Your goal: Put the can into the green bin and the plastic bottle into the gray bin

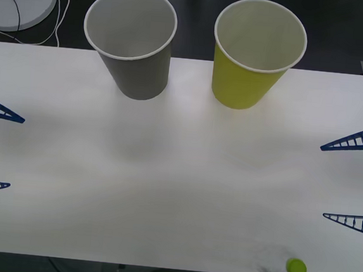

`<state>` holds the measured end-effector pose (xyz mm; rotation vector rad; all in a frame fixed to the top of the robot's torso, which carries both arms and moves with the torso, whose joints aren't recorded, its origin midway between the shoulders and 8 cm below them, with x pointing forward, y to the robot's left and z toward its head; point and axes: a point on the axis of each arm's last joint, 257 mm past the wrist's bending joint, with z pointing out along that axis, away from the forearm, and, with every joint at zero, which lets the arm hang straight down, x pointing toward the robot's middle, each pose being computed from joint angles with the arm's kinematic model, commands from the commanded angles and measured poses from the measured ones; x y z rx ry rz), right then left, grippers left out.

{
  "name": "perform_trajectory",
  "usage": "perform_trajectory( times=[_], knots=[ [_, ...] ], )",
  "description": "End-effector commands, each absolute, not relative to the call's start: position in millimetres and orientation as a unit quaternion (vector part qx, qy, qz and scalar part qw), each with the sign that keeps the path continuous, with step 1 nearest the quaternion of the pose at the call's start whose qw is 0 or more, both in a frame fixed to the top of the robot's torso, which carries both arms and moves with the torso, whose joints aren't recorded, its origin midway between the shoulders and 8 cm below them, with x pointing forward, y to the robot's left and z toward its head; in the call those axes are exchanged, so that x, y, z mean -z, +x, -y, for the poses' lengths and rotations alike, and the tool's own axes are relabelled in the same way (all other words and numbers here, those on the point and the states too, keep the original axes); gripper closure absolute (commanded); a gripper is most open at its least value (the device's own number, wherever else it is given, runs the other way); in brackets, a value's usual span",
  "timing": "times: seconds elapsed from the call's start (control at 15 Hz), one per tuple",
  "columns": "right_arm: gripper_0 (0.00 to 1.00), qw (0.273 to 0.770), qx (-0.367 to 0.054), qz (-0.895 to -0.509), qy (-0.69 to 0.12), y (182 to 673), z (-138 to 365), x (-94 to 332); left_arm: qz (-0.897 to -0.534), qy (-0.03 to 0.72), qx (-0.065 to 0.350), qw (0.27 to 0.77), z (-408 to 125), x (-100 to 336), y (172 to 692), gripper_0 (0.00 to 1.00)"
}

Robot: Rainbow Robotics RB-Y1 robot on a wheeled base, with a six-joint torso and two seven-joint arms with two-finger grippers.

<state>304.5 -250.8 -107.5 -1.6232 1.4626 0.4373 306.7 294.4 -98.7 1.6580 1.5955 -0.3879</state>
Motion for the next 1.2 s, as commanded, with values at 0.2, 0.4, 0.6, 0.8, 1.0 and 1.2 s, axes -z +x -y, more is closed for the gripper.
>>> perform_trajectory(
  times=[0.2, 0.4, 0.6, 0.8, 1.0, 1.2],
  knots=[
    [0.00, 0.441, -0.176, -0.589, -0.654, 304.5, 250.8, 107.5, -0.629, 0.653, 0.153, 0.393, -294.4, 98.7, 306.7, 0.00],
    [0.00, 0.449, -0.223, -0.593, -0.630, 292.4, 241.1, 111.5, -0.629, 0.653, 0.153, 0.393, -294.4, 98.7, 306.7, 0.00],
    [0.00, 0.447, -0.230, -0.590, -0.632, 288.7, 244.5, 112.5, -0.629, 0.653, 0.153, 0.393, -294.4, 98.7, 306.7, 0.00],
    [0.00, 0.438, -0.241, -0.588, -0.636, 279.9, 260.1, 116.5, -0.629, 0.653, 0.153, 0.393, -294.4, 98.7, 306.7, 0.00],
    [0.00, 0.435, -0.247, -0.590, -0.634, 275.7, 278.5, 121.0, -0.629, 0.653, 0.153, 0.393, -294.4, 98.7, 306.7, 0.00],
    [0.00, 0.463, -0.238, -0.572, -0.634, 278.3, 293.9, 122.3, -0.629, 0.653, 0.153, 0.393, -294.4, 98.7, 306.7, 0.00]
  ],
)
